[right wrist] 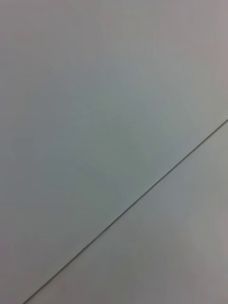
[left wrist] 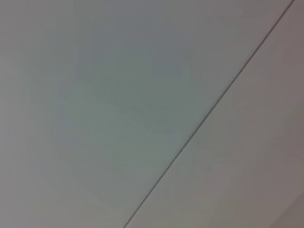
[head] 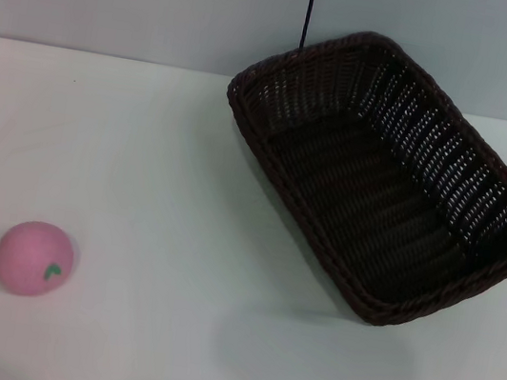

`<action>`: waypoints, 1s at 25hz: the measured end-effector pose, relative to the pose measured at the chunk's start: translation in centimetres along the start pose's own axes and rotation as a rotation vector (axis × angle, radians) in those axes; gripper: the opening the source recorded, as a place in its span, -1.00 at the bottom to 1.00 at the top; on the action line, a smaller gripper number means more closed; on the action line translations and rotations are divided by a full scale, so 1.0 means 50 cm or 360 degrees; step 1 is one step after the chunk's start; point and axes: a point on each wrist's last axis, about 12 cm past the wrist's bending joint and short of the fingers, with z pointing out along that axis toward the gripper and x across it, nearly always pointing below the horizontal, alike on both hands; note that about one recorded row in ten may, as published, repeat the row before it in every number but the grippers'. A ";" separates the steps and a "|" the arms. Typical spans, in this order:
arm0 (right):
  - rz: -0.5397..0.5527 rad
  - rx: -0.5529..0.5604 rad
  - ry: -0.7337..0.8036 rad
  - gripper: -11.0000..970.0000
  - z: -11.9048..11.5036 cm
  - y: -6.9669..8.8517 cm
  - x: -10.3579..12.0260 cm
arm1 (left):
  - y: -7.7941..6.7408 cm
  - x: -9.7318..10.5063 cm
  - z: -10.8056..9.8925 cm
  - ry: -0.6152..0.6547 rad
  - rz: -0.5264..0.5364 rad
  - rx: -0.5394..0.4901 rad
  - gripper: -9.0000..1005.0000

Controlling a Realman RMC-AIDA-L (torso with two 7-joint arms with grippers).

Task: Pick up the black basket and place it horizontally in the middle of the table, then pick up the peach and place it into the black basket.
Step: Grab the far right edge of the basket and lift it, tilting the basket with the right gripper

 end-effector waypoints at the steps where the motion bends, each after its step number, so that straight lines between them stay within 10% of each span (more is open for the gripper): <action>1: 0.0000 -0.0003 -0.0002 0.03 0.000 0.000 0.000 | 0.000 0.000 0.000 0.0000 0.0000 0.0000 0.39; 11: 0.0000 -0.0015 0.0005 -0.01 0.002 0.002 0.001 | -0.001 0.000 -0.001 -0.0008 0.0008 0.0003 0.68; 13: -0.0001 -0.0017 0.0008 -0.46 0.002 0.002 0.001 | -0.001 -0.001 -0.001 -0.0009 0.0009 0.0001 0.68; 25: 0.0026 -0.0365 0.0378 -0.18 0.059 0.025 -0.015 | -0.004 0.004 0.002 0.0018 -0.0005 0.0020 0.68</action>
